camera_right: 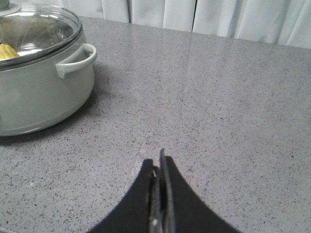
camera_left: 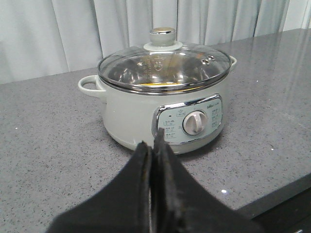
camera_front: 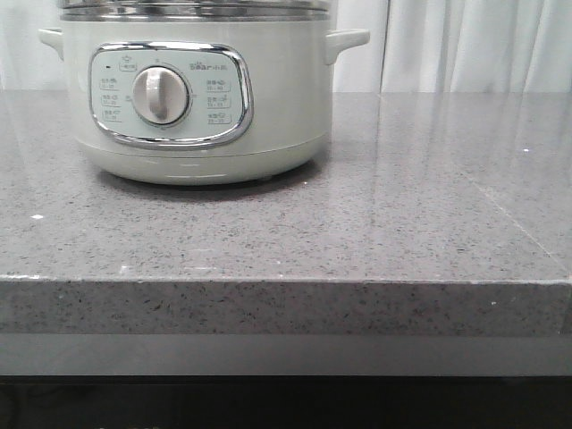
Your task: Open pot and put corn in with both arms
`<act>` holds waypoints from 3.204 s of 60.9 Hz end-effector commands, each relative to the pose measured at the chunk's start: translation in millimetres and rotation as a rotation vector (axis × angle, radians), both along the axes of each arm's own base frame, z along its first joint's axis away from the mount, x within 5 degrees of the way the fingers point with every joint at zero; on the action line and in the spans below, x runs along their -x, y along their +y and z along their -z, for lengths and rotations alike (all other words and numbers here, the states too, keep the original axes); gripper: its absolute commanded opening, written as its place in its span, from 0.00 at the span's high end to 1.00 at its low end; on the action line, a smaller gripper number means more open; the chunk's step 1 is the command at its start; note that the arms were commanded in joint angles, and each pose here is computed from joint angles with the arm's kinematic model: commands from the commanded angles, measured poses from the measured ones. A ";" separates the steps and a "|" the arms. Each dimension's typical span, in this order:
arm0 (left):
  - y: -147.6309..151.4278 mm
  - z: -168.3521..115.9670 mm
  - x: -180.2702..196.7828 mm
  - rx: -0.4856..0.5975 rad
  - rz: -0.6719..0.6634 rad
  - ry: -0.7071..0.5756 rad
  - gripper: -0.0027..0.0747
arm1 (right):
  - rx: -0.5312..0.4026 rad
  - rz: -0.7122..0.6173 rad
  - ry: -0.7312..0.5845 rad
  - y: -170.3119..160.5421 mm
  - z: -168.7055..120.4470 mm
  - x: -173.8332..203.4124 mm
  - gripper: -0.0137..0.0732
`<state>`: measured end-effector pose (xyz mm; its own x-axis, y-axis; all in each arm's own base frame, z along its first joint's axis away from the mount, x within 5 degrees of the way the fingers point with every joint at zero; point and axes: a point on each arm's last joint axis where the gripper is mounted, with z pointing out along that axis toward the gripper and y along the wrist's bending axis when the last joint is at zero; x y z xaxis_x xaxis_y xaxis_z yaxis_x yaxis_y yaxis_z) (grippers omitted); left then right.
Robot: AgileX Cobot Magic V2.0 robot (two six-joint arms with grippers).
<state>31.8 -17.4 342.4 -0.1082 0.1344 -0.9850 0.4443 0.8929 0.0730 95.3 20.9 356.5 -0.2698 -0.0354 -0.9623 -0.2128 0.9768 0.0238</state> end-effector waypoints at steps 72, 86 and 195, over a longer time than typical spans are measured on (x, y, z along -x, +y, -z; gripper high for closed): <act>17.5 140.5 -23.6 0.065 -0.455 -0.171 0.99 | -0.009 0.013 -0.096 -1.4 -14.7 0.3 0.97; 17.5 140.5 -23.6 0.065 -0.455 -0.171 0.99 | -0.009 0.013 -0.096 -1.4 -14.7 0.3 0.97; 17.5 140.6 -23.8 0.064 -0.455 -0.170 0.99 | -0.019 0.207 -0.246 -19.8 159.1 40.5 0.97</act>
